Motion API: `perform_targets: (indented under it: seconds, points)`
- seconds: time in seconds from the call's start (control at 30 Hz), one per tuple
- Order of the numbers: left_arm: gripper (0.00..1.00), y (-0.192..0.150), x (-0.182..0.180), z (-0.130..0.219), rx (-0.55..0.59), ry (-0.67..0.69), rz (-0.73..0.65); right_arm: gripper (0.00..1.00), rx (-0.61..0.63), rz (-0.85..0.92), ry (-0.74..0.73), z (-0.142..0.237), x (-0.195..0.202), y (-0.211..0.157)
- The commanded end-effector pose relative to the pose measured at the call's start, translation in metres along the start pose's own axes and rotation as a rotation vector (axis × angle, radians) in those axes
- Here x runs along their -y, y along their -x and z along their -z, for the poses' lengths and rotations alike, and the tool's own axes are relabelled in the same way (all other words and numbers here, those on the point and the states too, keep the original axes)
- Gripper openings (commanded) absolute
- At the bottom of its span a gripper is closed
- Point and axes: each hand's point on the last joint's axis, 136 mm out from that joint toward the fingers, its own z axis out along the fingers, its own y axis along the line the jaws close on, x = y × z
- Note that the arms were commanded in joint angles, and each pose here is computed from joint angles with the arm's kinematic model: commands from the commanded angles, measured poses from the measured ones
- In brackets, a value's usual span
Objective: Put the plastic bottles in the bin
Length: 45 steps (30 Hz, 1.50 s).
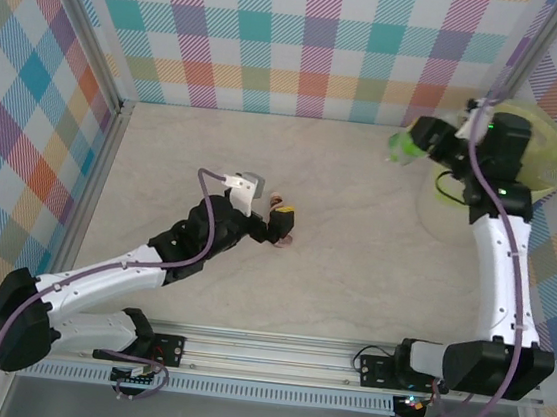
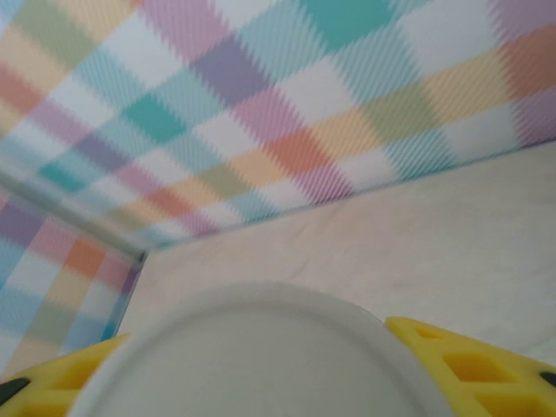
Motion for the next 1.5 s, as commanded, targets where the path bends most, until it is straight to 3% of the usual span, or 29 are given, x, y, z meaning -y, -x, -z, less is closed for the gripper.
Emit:
perform_targets:
  seconds: [0.0, 0.2, 0.43, 0.6, 0.73, 1.03, 1.17, 1.47]
  points:
    - [1.00, 0.011, -0.016, 0.009, 0.065, 0.053, 0.060, 0.50, 0.181, -0.006, -0.041, 0.020, 0.010, 0.051]
    - [1.00, -0.001, -0.040, 0.015, 0.104, 0.120, 0.154, 0.50, 0.461, -0.004, -0.234, 0.059, 0.060, 0.103]
    - [1.00, -0.019, -0.051, 0.010, 0.077, 0.145, 0.189, 0.50, 0.626, -0.173, -0.328, 0.087, 0.116, 0.113]
    - [1.00, -0.031, -0.053, 0.002, 0.029, 0.156, 0.143, 0.50, 0.586, -0.249, -0.264, 0.083, 0.125, 0.115]
    - [1.00, -0.031, -0.064, 0.003, 0.064, 0.203, 0.132, 0.50, 0.549, -0.259, -0.269, 0.075, 0.133, 0.112]
    - [1.00, -0.044, -0.075, -0.024, -0.006, 0.272, 0.009, 0.51, 0.611, -0.308, -0.297, 0.062, 0.163, 0.108]
    - [1.00, -0.052, -0.078, -0.037, -0.032, 0.270, 0.007, 0.54, 0.577, -0.315, -0.318, 0.042, 0.176, 0.090]
    - [1.00, -0.050, -0.083, -0.028, -0.024, 0.270, 0.051, 0.58, 0.440, -0.279, -0.396, -0.020, 0.203, 0.063]
